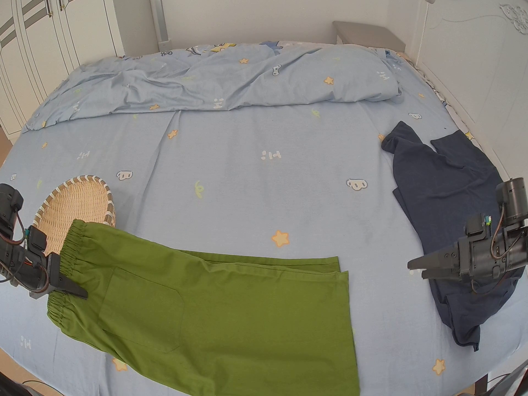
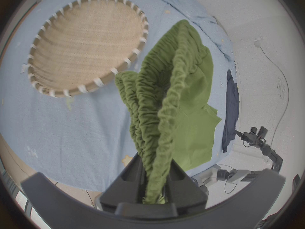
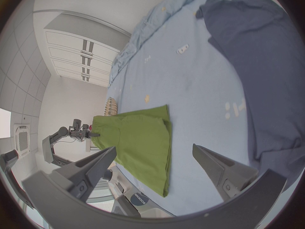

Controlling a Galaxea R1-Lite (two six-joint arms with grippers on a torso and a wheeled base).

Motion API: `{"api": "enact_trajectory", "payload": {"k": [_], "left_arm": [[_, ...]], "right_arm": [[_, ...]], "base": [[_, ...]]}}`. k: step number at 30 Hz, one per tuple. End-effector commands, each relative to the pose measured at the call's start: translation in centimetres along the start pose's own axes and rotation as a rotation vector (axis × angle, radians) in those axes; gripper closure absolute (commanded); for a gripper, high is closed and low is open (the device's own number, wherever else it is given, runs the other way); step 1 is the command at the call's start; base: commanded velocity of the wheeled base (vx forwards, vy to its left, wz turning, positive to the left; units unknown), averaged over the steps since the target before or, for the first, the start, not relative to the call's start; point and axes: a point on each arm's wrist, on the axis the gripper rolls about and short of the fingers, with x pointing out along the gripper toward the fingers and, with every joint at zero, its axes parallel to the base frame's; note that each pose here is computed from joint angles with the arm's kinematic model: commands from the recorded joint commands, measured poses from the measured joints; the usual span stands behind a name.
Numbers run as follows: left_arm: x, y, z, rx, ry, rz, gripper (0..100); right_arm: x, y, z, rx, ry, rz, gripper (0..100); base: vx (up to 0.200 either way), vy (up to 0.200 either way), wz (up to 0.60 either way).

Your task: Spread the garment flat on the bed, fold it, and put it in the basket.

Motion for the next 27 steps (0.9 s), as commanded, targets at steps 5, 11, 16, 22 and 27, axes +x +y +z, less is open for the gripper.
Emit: {"api": "enact_trajectory", "payload": {"k": [5,11,16,22,27], "left_arm": [[-2.7,0.8,0.0,0.018,-0.084,0.049,100],[-3.4,-1.5,-0.3,0.073,-0.026,0.014,100],[-3.5,-5.6,-0.4,0.156,-0.005,-0.051,100],[-2.8,-11.1,-0.9,0.307,0.037,-0.084,100],[-2.0,-14.9,-2.3,0.411,0.039,-0.089,100]], "right_arm": [[-2.3,2.5,0.5,-0.077,-0.093,0.005,0],[-2.2,2.3,0.6,-0.073,-0.091,0.002,0],[-2.3,2.3,0.7,-0.075,-0.096,0.001,0],[-2.3,2.3,0.7,-0.072,-0.101,-0.011,0],[-2.2,2.3,0.7,-0.073,-0.102,-0.029,0]], "base": [[0.000,0.000,0.00],[0.000,0.000,0.00],[0.000,0.000,0.00],[0.000,0.000,0.00],[0.000,0.000,0.00]]}}
